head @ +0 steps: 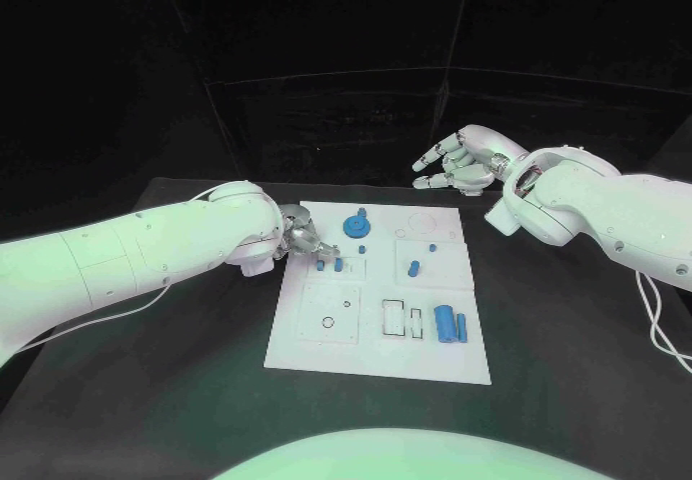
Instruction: Assemble the parts on the task board
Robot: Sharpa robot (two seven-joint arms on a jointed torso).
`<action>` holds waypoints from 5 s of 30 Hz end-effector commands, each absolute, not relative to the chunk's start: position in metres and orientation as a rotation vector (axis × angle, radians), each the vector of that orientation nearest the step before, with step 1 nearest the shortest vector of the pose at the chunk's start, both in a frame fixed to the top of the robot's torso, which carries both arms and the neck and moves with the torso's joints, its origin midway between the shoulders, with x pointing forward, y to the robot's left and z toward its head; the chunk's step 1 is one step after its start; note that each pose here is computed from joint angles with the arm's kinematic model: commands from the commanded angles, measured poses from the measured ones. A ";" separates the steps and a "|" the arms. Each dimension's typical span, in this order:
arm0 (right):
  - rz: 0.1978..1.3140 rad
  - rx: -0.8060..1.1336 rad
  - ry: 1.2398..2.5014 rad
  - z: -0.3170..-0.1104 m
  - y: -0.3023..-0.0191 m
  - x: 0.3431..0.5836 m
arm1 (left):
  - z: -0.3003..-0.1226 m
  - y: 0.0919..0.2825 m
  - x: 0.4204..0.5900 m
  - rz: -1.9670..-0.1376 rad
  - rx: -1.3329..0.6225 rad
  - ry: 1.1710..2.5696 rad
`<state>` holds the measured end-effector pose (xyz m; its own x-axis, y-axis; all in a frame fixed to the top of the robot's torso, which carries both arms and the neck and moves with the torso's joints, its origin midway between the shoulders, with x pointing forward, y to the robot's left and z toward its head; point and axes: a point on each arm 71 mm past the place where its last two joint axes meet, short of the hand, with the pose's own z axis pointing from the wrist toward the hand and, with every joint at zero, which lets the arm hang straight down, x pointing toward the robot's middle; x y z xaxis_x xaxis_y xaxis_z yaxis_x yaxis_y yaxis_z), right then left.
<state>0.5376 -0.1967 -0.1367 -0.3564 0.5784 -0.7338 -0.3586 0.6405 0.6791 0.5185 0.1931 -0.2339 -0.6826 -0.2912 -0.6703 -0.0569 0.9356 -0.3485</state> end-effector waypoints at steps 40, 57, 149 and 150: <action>0.992 0.173 1.672 -0.137 -0.196 0.537 | -0.236 0.193 0.512 -0.365 -0.213 2.361; 0.993 0.173 1.672 -0.137 -0.195 0.537 | -0.236 0.189 0.512 -0.366 -0.201 2.371; 1.005 0.163 1.681 -0.137 -0.188 0.538 | -0.211 0.168 0.561 -0.201 0.009 2.631; 1.006 0.163 1.681 -0.137 -0.188 0.538 | -0.212 0.168 0.561 -0.198 0.010 2.628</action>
